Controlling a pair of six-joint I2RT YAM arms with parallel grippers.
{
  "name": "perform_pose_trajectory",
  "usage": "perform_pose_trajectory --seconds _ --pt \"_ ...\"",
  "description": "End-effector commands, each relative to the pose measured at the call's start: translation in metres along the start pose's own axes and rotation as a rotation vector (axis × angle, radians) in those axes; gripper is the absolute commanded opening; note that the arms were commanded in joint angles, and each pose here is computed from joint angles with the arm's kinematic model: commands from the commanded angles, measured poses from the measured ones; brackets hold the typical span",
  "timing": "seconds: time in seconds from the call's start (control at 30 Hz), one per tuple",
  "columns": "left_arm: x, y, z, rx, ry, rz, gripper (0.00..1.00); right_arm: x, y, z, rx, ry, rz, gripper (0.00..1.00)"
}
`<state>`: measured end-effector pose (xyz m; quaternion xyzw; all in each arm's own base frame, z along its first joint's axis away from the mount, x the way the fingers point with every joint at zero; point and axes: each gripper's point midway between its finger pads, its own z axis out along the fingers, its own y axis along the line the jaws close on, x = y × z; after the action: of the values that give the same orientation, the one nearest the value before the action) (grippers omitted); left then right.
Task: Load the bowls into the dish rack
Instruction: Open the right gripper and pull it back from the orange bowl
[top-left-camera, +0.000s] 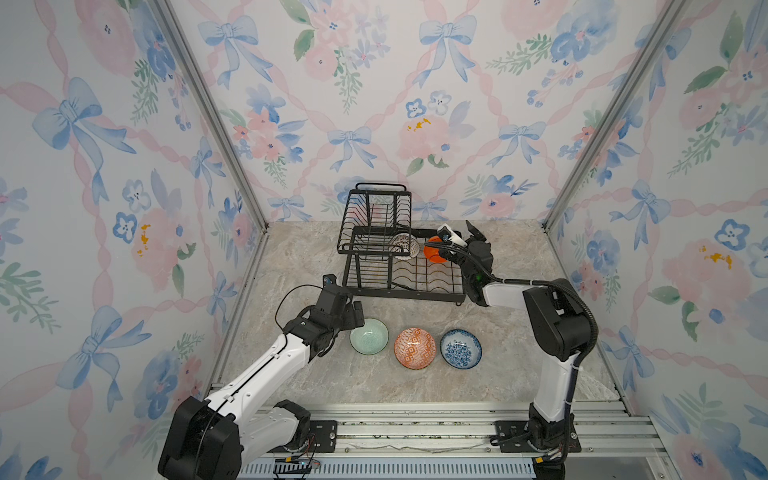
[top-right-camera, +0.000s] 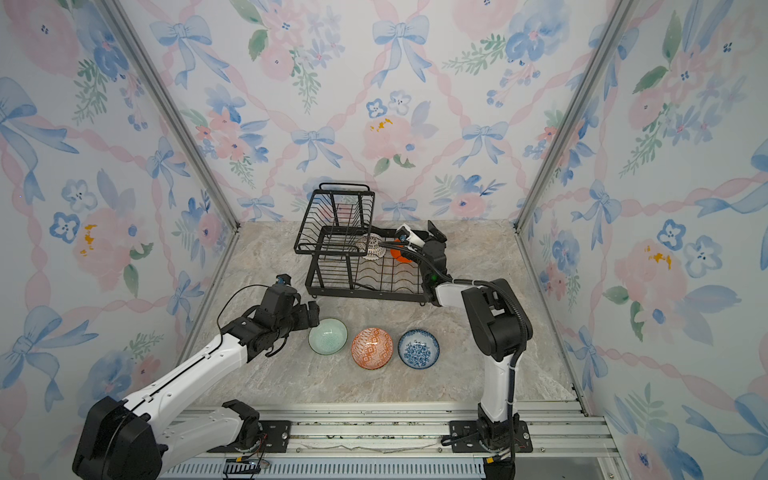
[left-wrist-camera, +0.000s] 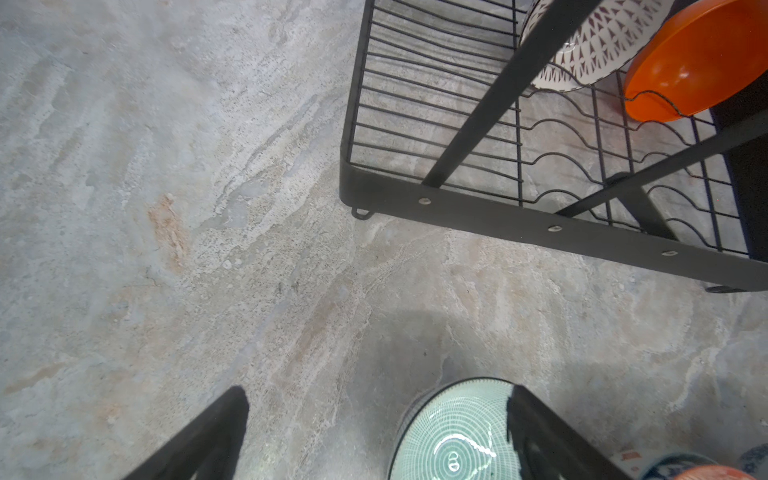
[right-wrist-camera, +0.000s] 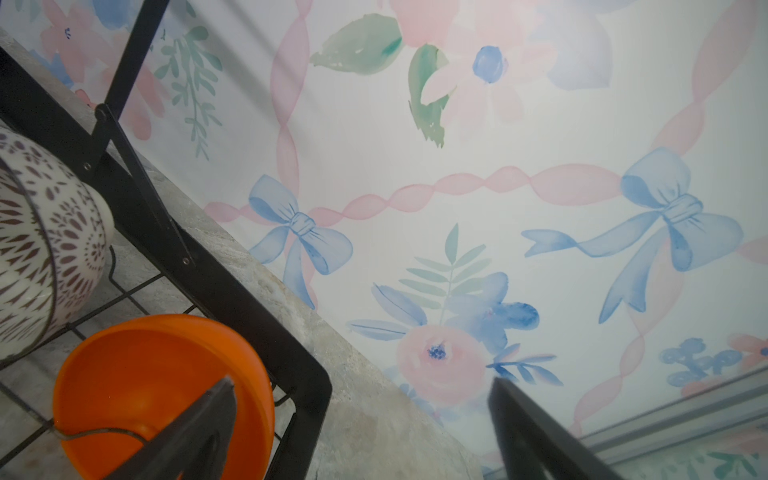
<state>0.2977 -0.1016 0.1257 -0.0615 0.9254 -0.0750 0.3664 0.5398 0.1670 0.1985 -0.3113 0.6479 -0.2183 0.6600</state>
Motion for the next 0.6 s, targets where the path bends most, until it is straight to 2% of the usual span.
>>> perform_pose_trajectory --seconds 0.0,0.43,0.57 --pt "0.002 0.002 -0.004 0.014 -0.005 0.003 0.98 -0.011 -0.005 -0.015 0.006 -0.001 0.043 0.97" --pt "0.013 0.003 -0.018 0.033 -0.03 -0.008 0.98 -0.035 -0.023 -0.078 -0.062 0.057 0.175 0.97" --pt "0.017 0.005 -0.02 0.006 -0.032 0.019 0.98 -0.04 -0.029 -0.107 -0.098 0.149 0.251 0.97"
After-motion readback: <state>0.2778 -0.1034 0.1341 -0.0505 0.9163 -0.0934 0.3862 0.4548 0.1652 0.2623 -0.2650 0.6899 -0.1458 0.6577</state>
